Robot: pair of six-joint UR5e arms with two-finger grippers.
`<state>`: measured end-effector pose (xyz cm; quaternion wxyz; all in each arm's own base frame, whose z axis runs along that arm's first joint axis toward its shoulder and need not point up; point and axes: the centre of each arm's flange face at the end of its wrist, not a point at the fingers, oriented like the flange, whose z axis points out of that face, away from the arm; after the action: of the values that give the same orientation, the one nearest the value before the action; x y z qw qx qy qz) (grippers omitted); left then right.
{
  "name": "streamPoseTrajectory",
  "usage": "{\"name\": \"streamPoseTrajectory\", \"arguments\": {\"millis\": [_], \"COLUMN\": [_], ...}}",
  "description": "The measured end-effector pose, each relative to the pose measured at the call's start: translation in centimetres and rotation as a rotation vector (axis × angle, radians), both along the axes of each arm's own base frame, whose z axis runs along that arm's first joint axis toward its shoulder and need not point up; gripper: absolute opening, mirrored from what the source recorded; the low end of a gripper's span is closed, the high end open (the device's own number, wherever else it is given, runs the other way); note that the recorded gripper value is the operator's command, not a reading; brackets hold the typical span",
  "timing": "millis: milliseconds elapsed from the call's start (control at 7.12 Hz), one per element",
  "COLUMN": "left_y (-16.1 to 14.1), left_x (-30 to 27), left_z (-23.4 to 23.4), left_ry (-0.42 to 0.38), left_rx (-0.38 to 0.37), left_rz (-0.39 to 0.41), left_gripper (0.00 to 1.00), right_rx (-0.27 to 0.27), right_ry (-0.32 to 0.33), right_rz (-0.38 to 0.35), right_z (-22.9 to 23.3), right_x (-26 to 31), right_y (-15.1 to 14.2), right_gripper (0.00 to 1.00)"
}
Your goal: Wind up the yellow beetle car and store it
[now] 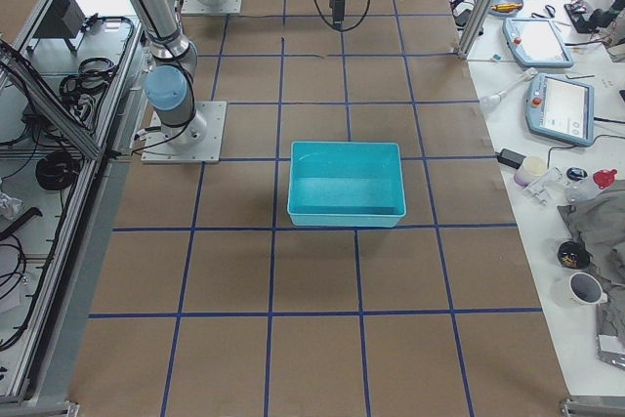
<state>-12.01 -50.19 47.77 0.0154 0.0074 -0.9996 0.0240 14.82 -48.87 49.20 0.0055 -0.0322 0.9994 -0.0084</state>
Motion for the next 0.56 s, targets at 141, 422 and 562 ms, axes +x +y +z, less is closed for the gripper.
{"name": "streamPoseTrajectory", "arguments": {"millis": [141,422,562], "left_y": [0.02,0.02,-0.04], "left_x": [0.02,-0.03,0.02], "left_z": [-0.19,-0.14,-0.02], "left_ry": [0.001,0.003,0.006], "left_rx": [0.000,-0.010,-0.014], "left_rz": [0.000,0.041,0.097], "left_gripper": [1.00,1.00,1.00], "right_rx": [0.002,0.005,0.006], "right_ry": [0.003,0.003,0.006], "right_rz": [0.000,0.000,0.000], "right_z": [-0.04,-0.08,-0.09], "right_x": [-0.03,-0.03,-0.06], "right_y": [0.02,0.05,0.06], "right_gripper": [1.00,1.00,1.00]}}
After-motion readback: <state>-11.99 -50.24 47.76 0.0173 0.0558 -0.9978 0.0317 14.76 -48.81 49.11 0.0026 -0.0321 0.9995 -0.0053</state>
